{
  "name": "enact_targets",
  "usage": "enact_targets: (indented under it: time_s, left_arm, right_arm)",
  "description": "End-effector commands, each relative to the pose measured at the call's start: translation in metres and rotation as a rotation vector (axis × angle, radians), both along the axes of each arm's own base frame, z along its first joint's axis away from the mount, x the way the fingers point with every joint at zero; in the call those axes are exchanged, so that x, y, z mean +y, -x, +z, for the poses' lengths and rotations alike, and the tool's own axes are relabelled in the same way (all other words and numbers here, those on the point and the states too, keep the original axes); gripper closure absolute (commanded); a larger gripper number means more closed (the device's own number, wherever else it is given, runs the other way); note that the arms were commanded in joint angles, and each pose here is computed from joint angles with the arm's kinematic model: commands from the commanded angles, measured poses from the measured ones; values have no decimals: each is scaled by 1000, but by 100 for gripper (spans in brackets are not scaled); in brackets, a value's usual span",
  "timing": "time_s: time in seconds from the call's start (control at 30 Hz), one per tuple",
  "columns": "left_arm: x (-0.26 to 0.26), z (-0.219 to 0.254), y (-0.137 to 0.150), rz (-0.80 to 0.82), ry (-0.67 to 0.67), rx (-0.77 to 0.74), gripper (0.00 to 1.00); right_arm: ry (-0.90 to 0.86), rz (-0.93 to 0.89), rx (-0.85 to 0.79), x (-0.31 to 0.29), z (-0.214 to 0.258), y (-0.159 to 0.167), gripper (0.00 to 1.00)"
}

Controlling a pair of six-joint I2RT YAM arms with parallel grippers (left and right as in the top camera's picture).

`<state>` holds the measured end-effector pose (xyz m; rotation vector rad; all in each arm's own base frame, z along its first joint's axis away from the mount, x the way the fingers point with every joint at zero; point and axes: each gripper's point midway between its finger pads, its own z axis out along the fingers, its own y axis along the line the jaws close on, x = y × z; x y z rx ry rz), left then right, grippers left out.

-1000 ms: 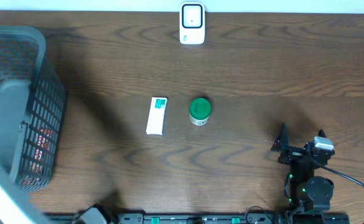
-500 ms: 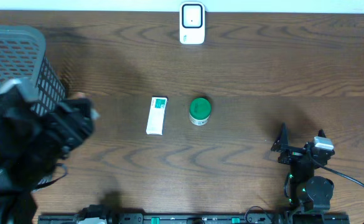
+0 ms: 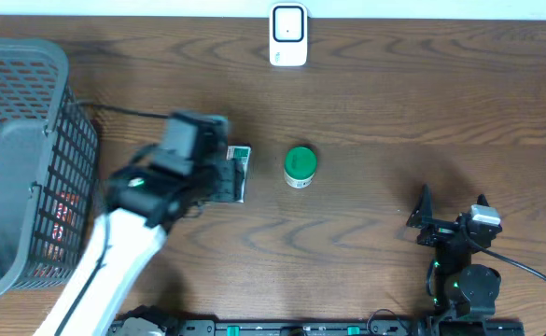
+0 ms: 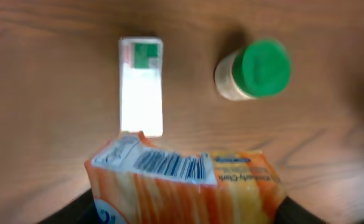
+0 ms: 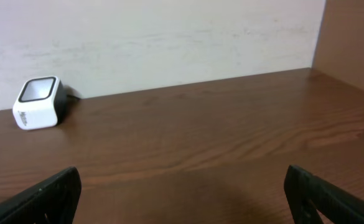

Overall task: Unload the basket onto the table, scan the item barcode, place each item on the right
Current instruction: 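Place the orange box on the table beside the bottle, then reach the left gripper into the basket and grasp the red snack bar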

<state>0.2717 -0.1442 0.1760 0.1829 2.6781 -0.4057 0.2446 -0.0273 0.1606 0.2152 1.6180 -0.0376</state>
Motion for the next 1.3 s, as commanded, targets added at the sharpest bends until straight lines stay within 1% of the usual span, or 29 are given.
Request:
enact_targets:
  time_s: [0.0, 0.2, 0.3, 0.37, 0.43, 0.5, 0.57, 0.6, 0.67, 0.73, 0.77, 0.83, 0.93, 1.03, 1.1, 1.2, 1.27]
  left_arm:
    - [-18, -39, -1, -163, -82, 14, 38]
    - [-53, -102, -2, -260, -129, 105, 38]
    - [-69, -128, 2, -306, -151, 143, 29]
    - [-72, -142, 6, -314, -182, 170, 10]
    - [-64, -143, 5, -268, -224, 168, 8]
    - [-52, -132, 1, -222, -263, 143, 6]
    - [-40, -109, -3, -182, -278, 109, 5]
    - [-34, -90, -5, -161, -274, 76, 5]
    - [-21, -50, -11, -109, -258, -7, 4]
    - [-3, 2, -17, -38, -215, -124, 1]
    - [8, 30, -20, 13, -183, -191, 0]
    - [40, 93, -22, 149, -115, -343, 2]
    - [93, 160, -14, 338, -57, -520, 2]
    - [148, 205, -3, 525, -64, -640, 2]
    - [194, 229, 7, 696, -115, -701, 2]
    - [252, 248, 18, 928, -150, -724, 2]
    - [284, 248, 21, 1062, -114, -694, 2]
  right_arm:
    - [13, 1, 2, 0, -1, 0, 1]
    - [13, 1, 1, 0, -1, 0, 1]
    - [13, 1, 2, 0, -1, 0, 1]
    - [13, 0, 1, 0, -1, 0, 1]
    - [13, 0, 1, 0, -1, 0, 1]
    - [13, 1, 1, 0, -1, 0, 1]
    - [13, 1, 2, 0, -1, 0, 1]
    - [13, 1, 2, 0, -1, 0, 1]
    - [13, 0, 2, 0, -1, 0, 1]
    - [14, 0, 1, 0, -1, 0, 1]
    - [13, 0, 1, 0, -1, 0, 1]
    - [13, 1, 2, 0, -1, 0, 1]
    - [13, 1, 2, 0, -1, 0, 1]
    - [13, 1, 2, 0, -1, 0, 1]
    - [13, 1, 2, 0, -1, 0, 1]
    - [14, 0, 1, 0, -1, 0, 1]
    - [13, 0, 1, 0, -1, 0, 1]
